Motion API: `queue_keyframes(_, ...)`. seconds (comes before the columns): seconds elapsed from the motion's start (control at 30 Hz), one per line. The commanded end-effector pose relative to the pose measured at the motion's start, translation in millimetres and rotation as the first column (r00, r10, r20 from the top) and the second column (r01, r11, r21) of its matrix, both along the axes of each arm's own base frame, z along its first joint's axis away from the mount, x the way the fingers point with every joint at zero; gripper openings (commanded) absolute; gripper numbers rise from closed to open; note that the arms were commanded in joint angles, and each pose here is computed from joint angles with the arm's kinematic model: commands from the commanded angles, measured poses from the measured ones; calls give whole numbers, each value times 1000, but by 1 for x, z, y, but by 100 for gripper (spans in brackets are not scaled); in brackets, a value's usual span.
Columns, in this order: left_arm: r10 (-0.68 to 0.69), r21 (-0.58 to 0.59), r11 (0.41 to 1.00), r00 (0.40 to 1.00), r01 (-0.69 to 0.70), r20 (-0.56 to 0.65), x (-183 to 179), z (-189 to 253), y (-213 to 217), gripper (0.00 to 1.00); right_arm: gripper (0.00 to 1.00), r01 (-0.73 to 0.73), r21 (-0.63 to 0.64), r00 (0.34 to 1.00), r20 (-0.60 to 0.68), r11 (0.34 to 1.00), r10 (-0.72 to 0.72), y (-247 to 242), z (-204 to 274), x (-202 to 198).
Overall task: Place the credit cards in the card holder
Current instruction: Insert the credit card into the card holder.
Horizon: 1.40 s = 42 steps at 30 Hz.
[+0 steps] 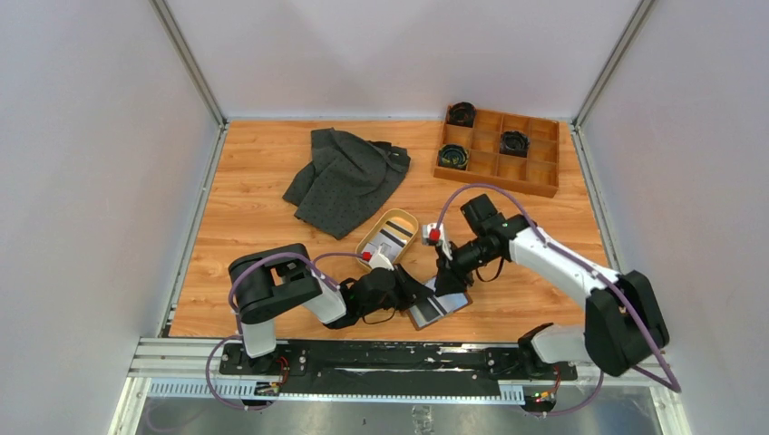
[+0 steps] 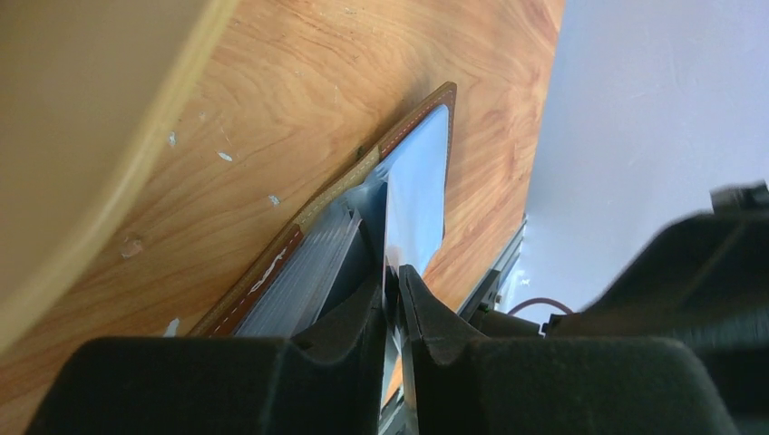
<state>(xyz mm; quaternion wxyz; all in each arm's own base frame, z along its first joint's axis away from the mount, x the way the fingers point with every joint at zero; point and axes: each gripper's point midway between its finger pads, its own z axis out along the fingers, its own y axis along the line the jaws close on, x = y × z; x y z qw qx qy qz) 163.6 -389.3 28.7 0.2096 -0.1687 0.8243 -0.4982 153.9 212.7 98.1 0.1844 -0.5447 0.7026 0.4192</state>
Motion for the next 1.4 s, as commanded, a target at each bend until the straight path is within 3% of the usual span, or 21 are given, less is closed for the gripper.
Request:
queue_keyframes(0.0, -20, 196, 980, 998, 32, -60, -12, -54, 27, 18, 32, -158, -24, 966, 205, 987, 160, 4, -5, -20)
queue_keyframes(0.13, -23, 196, 980, 998, 35, -61, -12, -54, 27, 19, 21, -324, -31, 897, 307, 946, 317, 7, -17, -44)
queue_keyframes(0.23, -25, 197, 980, 998, 37, -64, -13, -55, 27, 19, 13, -334, -97, 855, 388, 937, 345, 10, -30, -37)
queue_keyframes(0.47, -25, 195, 980, 997, 38, -69, -13, -56, 28, 20, 11, -346, -193, 791, 466, 918, 396, 20, -47, -28)
queue_keyframes(1.0, -28, 176, 984, 997, 39, -70, -14, -54, 32, 24, 9, -272, -326, 778, 479, 906, 406, 10, -65, -14)
queue_keyframes(1.37, -22, 161, 986, 997, 33, -68, -13, -51, 37, 28, 7, -221, -358, 808, 454, 907, 375, 3, -67, -7)
